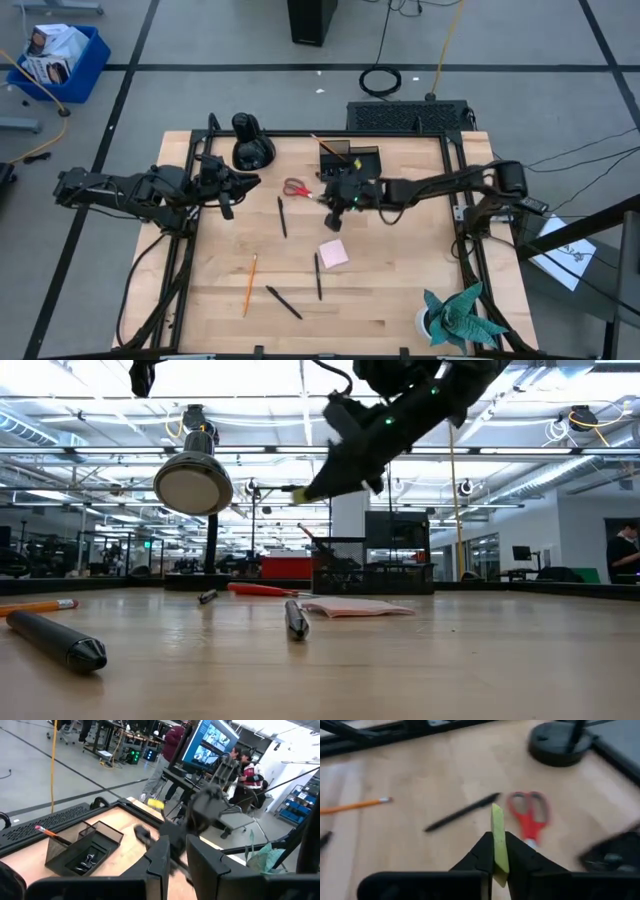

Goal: Pick and place office supplies into organizer
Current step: Put the yellow eraser into the black desk organizer

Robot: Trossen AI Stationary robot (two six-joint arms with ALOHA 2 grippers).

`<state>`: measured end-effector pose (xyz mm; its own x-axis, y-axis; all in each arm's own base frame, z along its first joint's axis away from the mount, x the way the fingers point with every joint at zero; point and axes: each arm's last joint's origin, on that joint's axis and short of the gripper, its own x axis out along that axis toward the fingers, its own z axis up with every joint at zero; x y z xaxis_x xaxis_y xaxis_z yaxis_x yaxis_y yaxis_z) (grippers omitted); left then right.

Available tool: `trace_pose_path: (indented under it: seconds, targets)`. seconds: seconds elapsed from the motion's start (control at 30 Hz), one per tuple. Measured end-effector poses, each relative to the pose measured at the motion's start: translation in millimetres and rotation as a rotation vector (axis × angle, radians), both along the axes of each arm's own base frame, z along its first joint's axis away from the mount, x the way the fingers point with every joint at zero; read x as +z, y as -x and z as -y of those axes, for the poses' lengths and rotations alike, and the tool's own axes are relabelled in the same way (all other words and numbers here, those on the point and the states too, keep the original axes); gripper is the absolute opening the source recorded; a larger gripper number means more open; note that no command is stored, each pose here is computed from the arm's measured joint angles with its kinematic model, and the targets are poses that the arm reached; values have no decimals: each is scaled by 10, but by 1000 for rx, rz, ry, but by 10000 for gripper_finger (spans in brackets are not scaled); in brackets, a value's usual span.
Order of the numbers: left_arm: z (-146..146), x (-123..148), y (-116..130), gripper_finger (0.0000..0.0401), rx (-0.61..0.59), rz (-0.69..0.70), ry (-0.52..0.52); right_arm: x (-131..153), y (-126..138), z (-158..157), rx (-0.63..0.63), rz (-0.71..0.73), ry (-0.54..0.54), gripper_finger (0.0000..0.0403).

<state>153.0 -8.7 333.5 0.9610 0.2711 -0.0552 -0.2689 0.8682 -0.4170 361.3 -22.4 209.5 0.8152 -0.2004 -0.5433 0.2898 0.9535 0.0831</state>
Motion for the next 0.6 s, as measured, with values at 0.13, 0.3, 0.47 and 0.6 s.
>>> trace_pose_path:
  seconds: [0.13, 0.3, 0.47, 0.6]
  targets:
    - [-1, 0, 0, 67, 5, 0, 0, 171, 149, 191, -35, -26, 26, 12]
    - [-1, 0, 0, 67, 5, 0, -1, 216, 299, 436, -96, -90, 3, 25]
    - [-1, -4, 1, 67, 5, -4, 0, 152, 392, 694, -119, -132, -122, 15]
    - [-1, -8, 1, 67, 5, -8, 0, 139, 443, 845, -158, -137, -143, 13]
